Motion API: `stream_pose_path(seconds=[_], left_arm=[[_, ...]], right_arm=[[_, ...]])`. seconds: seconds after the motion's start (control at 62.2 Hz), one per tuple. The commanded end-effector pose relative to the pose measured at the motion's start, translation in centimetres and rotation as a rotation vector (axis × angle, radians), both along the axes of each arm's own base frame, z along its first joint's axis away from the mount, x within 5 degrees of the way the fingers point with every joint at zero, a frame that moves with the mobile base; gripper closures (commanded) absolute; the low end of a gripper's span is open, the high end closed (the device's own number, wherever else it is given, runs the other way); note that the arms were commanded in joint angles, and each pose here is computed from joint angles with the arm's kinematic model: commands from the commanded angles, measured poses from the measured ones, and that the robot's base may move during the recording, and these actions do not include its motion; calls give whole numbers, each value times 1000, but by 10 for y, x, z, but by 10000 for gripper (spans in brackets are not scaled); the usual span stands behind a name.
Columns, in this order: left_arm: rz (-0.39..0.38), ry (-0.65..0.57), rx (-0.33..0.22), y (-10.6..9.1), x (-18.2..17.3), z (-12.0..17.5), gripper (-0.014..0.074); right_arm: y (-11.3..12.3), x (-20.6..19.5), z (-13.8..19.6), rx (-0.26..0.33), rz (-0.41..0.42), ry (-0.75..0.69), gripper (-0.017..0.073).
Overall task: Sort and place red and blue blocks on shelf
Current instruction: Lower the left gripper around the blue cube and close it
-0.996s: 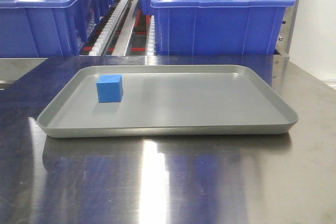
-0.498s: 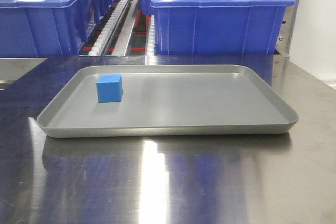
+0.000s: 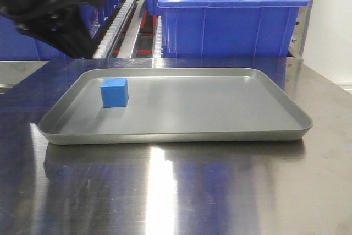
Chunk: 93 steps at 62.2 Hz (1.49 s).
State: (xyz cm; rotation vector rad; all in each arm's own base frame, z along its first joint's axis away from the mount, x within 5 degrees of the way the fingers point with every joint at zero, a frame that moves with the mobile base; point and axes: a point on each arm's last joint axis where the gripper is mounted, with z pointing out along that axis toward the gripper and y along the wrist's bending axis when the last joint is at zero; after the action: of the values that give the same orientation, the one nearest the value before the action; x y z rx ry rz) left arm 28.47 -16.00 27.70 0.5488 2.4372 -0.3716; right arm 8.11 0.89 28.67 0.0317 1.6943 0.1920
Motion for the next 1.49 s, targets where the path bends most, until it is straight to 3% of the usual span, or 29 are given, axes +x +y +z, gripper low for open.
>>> stream_pose_path(seconds=[0.0, 0.064, 0.129, 0.402, 0.562, 0.82, 0.996, 1.221, 1.479], left_arm=[[33, -41, -48, -10, 10, 24, 242], [105, -6, -59, -14, 20, 25, 109], [176, 41, -53, -17, 30, 25, 36], [404, 233, 19, -27, 58, 29, 27], [385, 245, 96, -43, 70, 26, 27], [379, 307, 168, -56, 77, 13, 27], [379, 323, 183, -58, 80, 4, 27], [409, 313, 150, -59, 84, 1, 28], [421, 335, 161, -62, 87, -10, 28]], right_arm=[[0, 0, 17, 8, -4, -107, 508], [0, 0, 17, 8, -4, -107, 508], [0, 0, 17, 8, -4, -107, 508], [0, 0, 17, 8, -4, -107, 508], [0, 0, 17, 8, -4, -107, 508], [0, 0, 17, 8, -4, -107, 508], [0, 0, 17, 8, -4, -107, 508], [0, 0, 17, 8, -4, -107, 508], [0, 0, 17, 8, -4, -107, 508]])
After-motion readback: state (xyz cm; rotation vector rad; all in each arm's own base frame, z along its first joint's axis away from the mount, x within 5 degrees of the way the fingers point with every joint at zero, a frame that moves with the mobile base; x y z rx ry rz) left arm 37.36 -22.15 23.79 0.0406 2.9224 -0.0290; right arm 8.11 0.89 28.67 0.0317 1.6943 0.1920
